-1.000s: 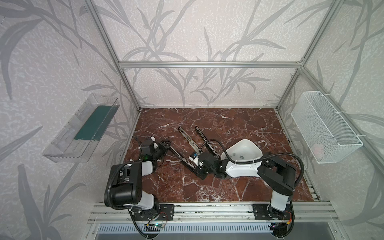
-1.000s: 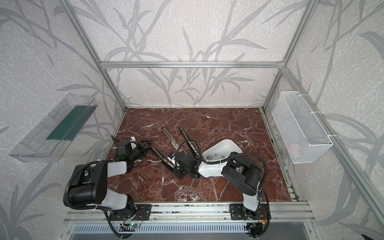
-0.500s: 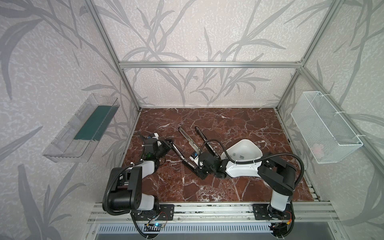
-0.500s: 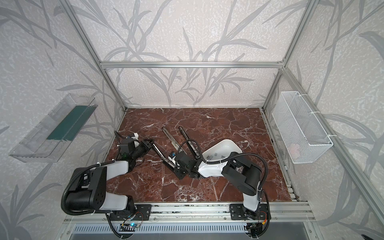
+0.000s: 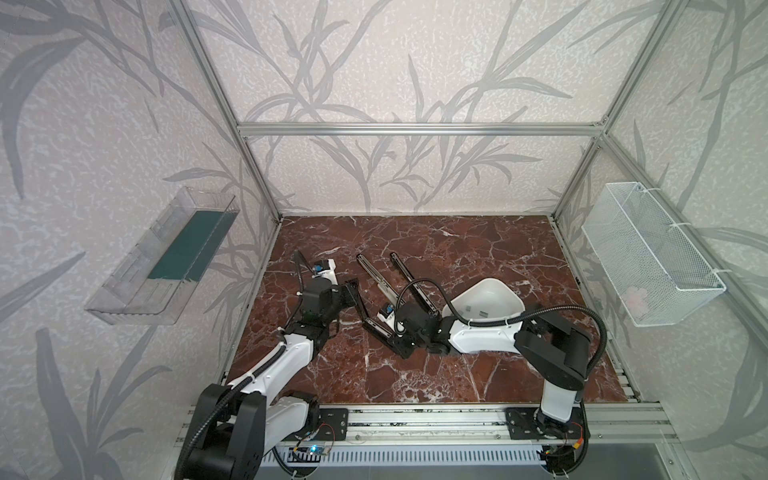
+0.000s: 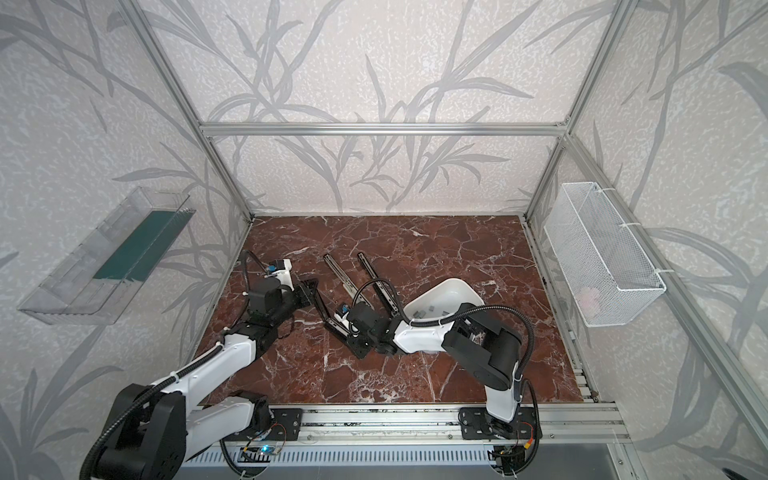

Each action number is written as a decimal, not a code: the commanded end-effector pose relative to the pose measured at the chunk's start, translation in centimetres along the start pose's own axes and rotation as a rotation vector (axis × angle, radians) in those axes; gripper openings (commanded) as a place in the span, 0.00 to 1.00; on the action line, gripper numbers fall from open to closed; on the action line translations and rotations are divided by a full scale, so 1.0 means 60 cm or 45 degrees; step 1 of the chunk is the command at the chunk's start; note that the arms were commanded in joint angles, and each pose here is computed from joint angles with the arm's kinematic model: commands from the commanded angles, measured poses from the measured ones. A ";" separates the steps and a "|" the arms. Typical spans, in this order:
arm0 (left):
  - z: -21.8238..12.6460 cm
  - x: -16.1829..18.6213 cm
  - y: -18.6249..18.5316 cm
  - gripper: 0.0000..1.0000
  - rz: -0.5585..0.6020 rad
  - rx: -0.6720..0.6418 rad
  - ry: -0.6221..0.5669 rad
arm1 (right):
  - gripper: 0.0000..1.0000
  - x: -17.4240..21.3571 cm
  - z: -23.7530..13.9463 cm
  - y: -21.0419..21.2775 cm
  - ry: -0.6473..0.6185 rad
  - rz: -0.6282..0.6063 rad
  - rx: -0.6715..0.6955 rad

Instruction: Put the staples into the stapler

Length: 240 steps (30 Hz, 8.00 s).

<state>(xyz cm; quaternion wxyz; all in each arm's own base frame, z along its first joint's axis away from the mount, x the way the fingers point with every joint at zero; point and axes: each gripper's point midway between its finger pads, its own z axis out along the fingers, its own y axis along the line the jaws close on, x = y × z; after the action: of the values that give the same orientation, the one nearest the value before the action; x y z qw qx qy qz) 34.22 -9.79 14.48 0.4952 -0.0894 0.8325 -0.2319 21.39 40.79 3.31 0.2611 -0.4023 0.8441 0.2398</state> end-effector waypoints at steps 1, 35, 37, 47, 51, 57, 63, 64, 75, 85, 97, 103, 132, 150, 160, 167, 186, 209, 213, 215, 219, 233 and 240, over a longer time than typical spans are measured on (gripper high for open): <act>-0.010 0.038 -0.013 0.32 0.159 -0.032 0.046 | 0.02 -0.044 0.002 0.021 -0.096 -0.031 -0.035; -0.054 0.130 -0.134 0.30 0.678 -0.040 -0.123 | 0.32 -0.006 -0.085 -0.033 -0.234 0.098 0.173; -0.058 0.125 -0.143 0.30 0.694 -0.030 -0.126 | 0.26 -0.006 -0.081 -0.042 -0.228 0.130 0.190; -0.055 0.126 -0.155 0.29 0.796 -0.035 -0.115 | 0.20 0.011 -0.110 -0.086 -0.229 0.286 0.307; -0.055 0.125 -0.161 0.29 0.804 -0.029 -0.119 | 0.24 0.046 -0.140 -0.116 -0.204 0.493 0.353; -0.051 0.129 -0.165 0.29 0.826 -0.029 -0.109 | 0.27 0.090 -0.168 -0.121 -0.146 0.661 0.387; -0.053 0.131 -0.167 0.29 0.820 -0.007 -0.116 | 0.28 0.098 -0.159 -0.115 -0.106 0.690 0.362; -0.053 0.132 -0.168 0.29 0.821 -0.004 -0.115 | 0.28 0.098 -0.156 -0.113 -0.100 0.694 0.353; -0.060 0.138 -0.178 0.28 0.823 0.038 -0.108 | 0.22 0.112 -0.125 -0.108 -0.040 0.757 0.328; -0.046 0.205 -0.220 0.35 0.991 0.074 -0.088 | 0.17 0.124 -0.124 -0.116 -0.052 0.805 0.360; -0.040 0.212 -0.227 0.48 0.960 0.100 -0.121 | 0.15 0.138 -0.121 -0.122 -0.039 0.802 0.378; -0.033 0.226 -0.234 0.58 0.965 0.141 -0.108 | 0.15 0.139 -0.115 -0.124 -0.032 0.797 0.388; -0.085 0.265 -0.252 0.95 1.056 0.474 -0.030 | 0.16 0.092 -0.148 -0.135 -0.132 0.733 0.426; -0.094 0.249 -0.214 0.93 1.231 0.374 -0.078 | 0.26 0.103 -0.220 -0.141 -0.204 0.724 0.457; -0.075 0.205 -0.175 0.87 0.835 0.140 -0.145 | 0.56 0.065 -0.231 -0.089 -0.360 1.091 0.023; -0.080 0.193 -0.129 0.87 0.477 0.016 -0.063 | 0.61 0.049 -0.211 -0.083 -0.435 1.246 -0.100; -0.064 0.205 -0.071 0.87 0.194 -0.139 0.031 | 0.68 0.066 -0.158 -0.095 -0.436 1.293 -0.098; -0.020 0.233 -0.081 0.86 0.289 -0.172 0.113 | 0.47 0.076 -0.110 -0.091 -0.383 1.300 -0.139; -0.019 0.233 -0.084 0.85 0.289 -0.165 0.116 | 0.46 0.076 -0.110 -0.090 -0.383 1.295 -0.143; -0.020 0.230 -0.083 0.85 0.295 -0.170 0.112 | 0.55 0.074 -0.113 -0.090 -0.386 1.283 -0.141; -0.029 0.216 -0.075 0.86 0.307 -0.206 0.083 | 0.64 0.075 -0.118 -0.093 -0.361 1.252 -0.094; -0.109 0.128 -0.011 0.87 0.169 -0.302 0.058 | 0.72 0.040 -0.145 -0.068 -0.146 0.425 0.184; -0.142 0.108 0.030 0.87 0.091 -0.367 0.039 | 0.71 0.059 -0.109 -0.055 0.042 0.189 0.254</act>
<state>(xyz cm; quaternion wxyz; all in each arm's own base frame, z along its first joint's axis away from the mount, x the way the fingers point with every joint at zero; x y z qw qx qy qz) 24.67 -9.46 12.48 0.4926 -0.1130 0.8558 -0.1105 21.89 33.94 7.45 0.2915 -0.2424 0.8950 0.2351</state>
